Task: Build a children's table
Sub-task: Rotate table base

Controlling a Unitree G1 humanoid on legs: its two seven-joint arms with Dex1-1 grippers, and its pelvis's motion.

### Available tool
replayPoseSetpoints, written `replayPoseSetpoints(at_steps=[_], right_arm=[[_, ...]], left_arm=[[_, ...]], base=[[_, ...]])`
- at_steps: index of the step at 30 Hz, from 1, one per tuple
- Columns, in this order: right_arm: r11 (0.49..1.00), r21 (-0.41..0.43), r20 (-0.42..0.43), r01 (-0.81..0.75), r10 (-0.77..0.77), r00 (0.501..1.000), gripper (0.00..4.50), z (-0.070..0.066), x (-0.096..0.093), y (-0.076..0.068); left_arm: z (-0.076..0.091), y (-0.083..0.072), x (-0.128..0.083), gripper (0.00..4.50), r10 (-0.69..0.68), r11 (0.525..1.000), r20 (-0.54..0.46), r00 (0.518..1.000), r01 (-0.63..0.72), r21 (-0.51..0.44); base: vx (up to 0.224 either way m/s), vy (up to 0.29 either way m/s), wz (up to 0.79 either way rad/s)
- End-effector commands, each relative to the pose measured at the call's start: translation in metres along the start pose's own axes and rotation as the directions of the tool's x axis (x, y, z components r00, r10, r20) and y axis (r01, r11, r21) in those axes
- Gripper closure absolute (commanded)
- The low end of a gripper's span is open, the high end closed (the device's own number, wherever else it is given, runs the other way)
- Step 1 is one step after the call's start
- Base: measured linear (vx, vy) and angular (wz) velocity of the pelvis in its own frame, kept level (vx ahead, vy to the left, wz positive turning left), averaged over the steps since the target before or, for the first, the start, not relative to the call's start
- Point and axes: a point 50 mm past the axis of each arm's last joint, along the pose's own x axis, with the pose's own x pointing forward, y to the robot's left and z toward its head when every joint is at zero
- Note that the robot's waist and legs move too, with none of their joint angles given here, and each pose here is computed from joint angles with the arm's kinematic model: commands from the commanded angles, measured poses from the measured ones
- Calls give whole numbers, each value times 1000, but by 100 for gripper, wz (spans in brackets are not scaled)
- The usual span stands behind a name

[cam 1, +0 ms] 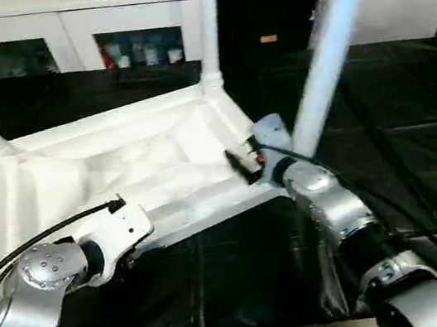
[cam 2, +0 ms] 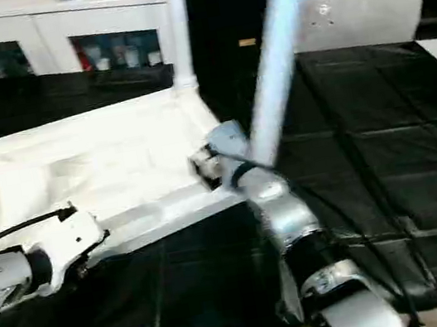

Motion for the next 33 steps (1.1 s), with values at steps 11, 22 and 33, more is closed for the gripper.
replayPoseSetpoints(at_steps=[11, 22, 33], right_arm=[[942, -72, -58, 327, -331, 942, 0, -19, -46, -110], [891, -126, -72, 436, -447, 892, 0, -26, -77, -149], [973, -97, 157, 207, -191, 969, 0, -6, -54, -82]], left_arm=[[15, 16, 39, 183, 107, 988, 54, 993, -112, 104], [51, 24, 77, 183, 186, 974, 208, 960, -208, 91], [42, 8, 61, 163, 371, 919, 412, 832, -263, -295]], base=[[0, 0, 0], [0, 0, 0], [0, 0, 0]])
